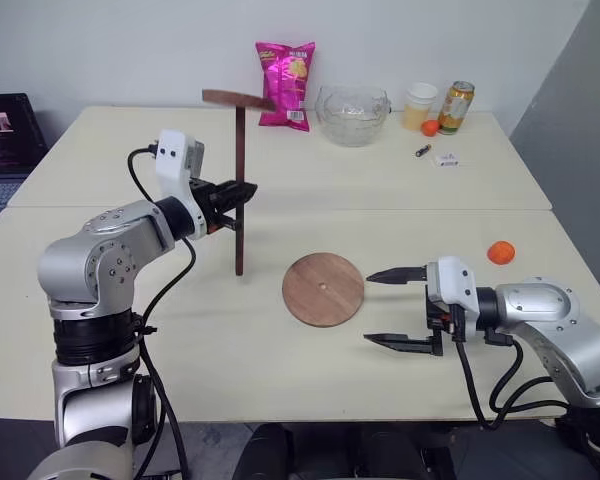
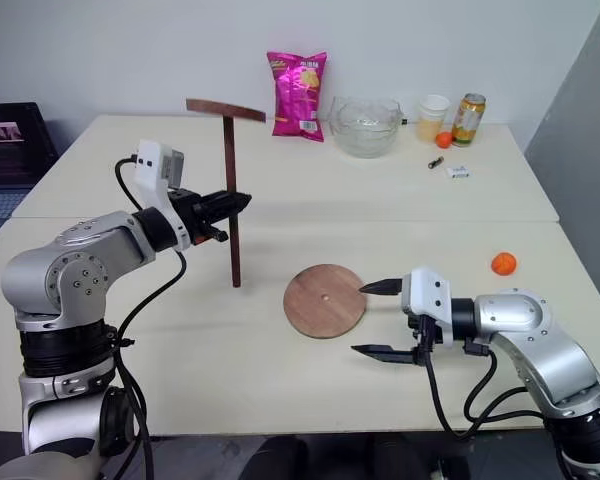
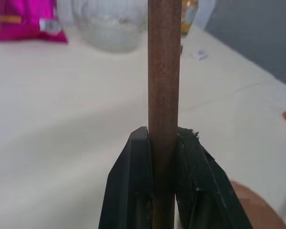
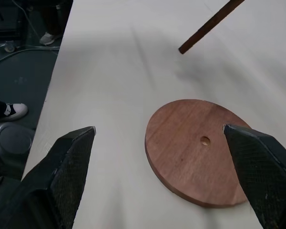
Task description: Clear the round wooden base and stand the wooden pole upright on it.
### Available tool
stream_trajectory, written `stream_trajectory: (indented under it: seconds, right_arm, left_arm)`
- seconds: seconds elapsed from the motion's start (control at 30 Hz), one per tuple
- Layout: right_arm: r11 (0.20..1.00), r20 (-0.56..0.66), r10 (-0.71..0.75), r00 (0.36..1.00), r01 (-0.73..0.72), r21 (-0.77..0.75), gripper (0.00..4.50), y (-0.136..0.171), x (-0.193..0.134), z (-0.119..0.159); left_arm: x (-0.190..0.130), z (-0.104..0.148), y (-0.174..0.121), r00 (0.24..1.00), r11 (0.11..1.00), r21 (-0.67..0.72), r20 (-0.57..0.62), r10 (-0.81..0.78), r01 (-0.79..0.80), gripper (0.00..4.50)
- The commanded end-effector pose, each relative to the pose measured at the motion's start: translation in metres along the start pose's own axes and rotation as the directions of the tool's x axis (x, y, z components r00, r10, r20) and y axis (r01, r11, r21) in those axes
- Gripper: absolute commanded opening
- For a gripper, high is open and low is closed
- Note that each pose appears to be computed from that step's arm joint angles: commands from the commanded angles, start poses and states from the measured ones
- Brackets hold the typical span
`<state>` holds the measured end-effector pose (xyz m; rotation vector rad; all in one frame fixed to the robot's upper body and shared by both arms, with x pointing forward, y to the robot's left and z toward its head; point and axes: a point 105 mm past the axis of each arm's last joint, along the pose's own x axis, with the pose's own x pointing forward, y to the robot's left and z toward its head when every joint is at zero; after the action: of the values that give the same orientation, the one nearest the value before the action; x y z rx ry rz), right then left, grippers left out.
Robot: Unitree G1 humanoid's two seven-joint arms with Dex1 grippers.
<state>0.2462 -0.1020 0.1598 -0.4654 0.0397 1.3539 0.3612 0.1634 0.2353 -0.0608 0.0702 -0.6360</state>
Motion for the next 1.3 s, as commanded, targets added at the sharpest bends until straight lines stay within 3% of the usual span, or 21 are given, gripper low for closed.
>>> stream_trajectory:
  seconds: [0.03, 0.23, 0.47, 0.7, 1.3]
  right_arm:
    - [0.999, 0.008, -0.040, 0.999, 0.040, -0.037, 4.50, -0.002, -0.010, 0.013]
    - [0.992, 0.000, -0.126, 0.992, 0.126, -0.026, 4.50, -0.008, -0.016, 0.014]
    - [0.975, -0.099, -0.220, 0.971, 0.222, 0.017, 4.50, -0.011, -0.019, 0.002]
    - [0.971, -0.143, -0.224, 0.964, 0.234, 0.054, 4.50, -0.006, -0.023, 0.000]
    - [0.965, -0.174, -0.251, 0.952, 0.260, 0.029, 4.50, -0.006, -0.023, -0.003]
  left_arm:
    - [-0.005, 0.021, -0.042, 0.952, 0.959, 0.147, 0.157, -0.264, 0.241, 0.25]
    - [0.004, 0.011, -0.070, 0.894, 0.913, 0.292, 0.264, -0.363, 0.285, 0.25]
    - [0.015, -0.014, -0.097, 0.847, 0.892, 0.262, 0.300, -0.438, 0.368, 0.25]
    - [0.023, -0.025, -0.118, 0.809, 0.869, 0.245, 0.325, -0.491, 0.429, 0.25]
    - [0.035, -0.047, -0.108, 0.833, 0.898, 0.237, 0.344, -0.434, 0.370, 0.25]
